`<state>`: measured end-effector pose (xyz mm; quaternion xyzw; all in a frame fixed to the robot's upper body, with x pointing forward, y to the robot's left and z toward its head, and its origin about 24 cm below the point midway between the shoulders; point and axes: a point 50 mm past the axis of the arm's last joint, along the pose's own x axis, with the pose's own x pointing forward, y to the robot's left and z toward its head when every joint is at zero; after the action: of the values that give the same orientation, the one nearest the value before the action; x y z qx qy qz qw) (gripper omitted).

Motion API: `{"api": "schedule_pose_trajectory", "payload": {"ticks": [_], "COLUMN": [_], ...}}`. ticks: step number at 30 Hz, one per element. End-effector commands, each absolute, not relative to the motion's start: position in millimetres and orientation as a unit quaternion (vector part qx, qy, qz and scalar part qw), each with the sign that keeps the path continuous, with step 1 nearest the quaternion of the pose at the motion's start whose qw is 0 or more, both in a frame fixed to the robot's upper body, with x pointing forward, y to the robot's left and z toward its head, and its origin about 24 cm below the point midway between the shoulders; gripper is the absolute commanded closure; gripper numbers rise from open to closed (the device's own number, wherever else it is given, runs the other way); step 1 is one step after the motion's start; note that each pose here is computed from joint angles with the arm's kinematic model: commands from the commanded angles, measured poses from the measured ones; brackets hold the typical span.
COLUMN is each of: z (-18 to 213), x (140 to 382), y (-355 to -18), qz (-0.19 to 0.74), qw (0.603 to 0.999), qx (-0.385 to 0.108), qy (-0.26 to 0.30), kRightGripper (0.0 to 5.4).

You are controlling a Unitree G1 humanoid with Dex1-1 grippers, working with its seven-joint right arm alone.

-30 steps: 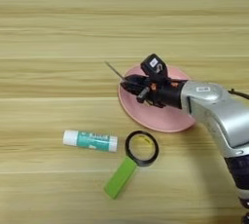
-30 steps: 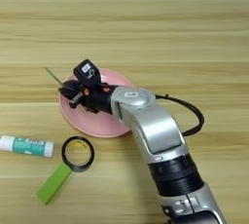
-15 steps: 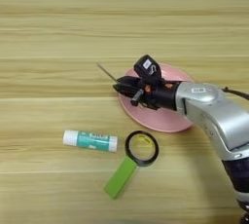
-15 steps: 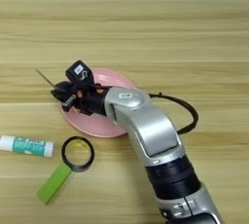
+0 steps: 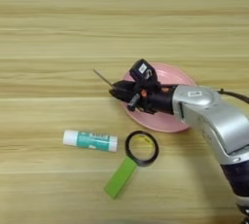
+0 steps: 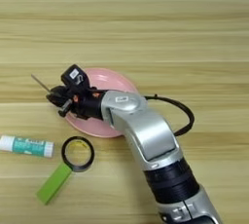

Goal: Move the objects on the table

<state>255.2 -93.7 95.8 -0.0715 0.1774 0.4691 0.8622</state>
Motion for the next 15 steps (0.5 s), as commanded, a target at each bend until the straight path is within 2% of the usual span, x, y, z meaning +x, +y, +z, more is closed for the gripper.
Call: {"api": "schedule_pose_trajectory", "payload": {"ticks": [1, 15], "z": [119.6, 115.8], "x": [259.5, 255.0], "y": [-90.7, -86.0], "qz": [0.472, 0.484], "qw": [0.868, 0.861], "qx": [-0.092, -0.094], "qy": [0.120, 0.127], "kRightGripper": [4.61, 4.61]}}
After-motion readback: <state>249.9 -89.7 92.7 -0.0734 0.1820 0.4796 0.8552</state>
